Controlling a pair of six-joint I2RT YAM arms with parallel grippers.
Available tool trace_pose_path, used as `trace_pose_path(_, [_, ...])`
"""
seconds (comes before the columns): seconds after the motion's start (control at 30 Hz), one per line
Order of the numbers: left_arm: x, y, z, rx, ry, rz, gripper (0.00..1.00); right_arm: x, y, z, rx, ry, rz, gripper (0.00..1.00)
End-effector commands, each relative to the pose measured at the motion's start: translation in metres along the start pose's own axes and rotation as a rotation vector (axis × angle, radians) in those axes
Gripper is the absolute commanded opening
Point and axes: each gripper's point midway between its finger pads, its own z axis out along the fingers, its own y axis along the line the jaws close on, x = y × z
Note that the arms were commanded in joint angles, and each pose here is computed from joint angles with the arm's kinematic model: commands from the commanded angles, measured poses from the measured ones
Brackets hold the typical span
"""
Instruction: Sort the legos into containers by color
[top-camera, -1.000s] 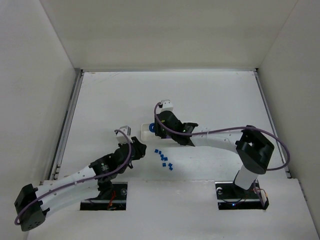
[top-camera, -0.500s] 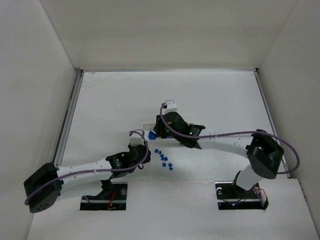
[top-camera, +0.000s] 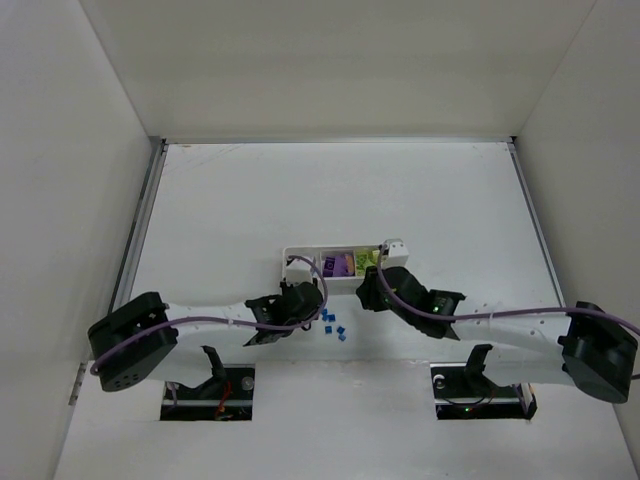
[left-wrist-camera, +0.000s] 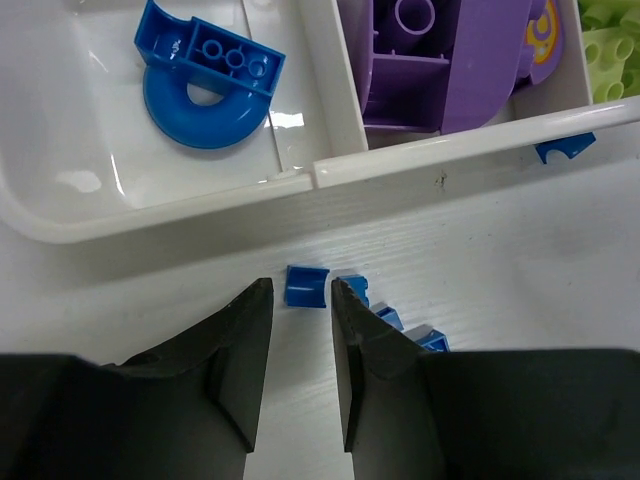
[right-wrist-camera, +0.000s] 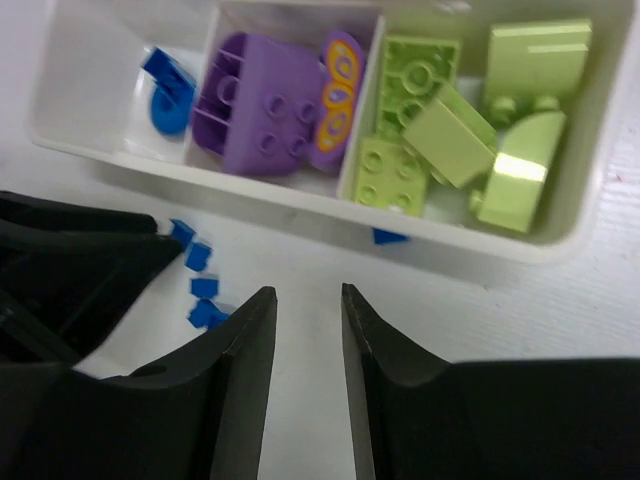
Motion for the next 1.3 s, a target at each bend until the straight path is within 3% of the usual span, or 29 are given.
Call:
trace_pose_path(0.0, [-0.016,-0.016,0.003,0.021,-0.038,0.006,0.27,-0.003,-0.004,-0.007,0.009,-0.028,0.047,0.4])
trace_pose_path(0.3, [-0.011,-0.01,0.013,-0.022,-0.019,0.008,0.24,0.002,-0.003,-0.006,0.002,-0.023,0.031,0.42])
trace_pose_path(0.43, [-0.008,-0.007,0.018,-0.047,-0.012,0.019,0.23,0.003,-0.002,-0.002,0.001,-0.017,0.015,0.48])
trace_pose_path(0.63, [-0.008,0.0,0.018,-0.077,-0.025,0.023,0.14,0.012,-0.004,0.007,0.027,0.017,-0.02,0.52])
trace_pose_path(1.27, [-0.061,-0.01,-0.029,0.041,-0.163,-0.076,0.1,0.007,-0.028,0.055,0.22,-0.06,-0.056,0.52])
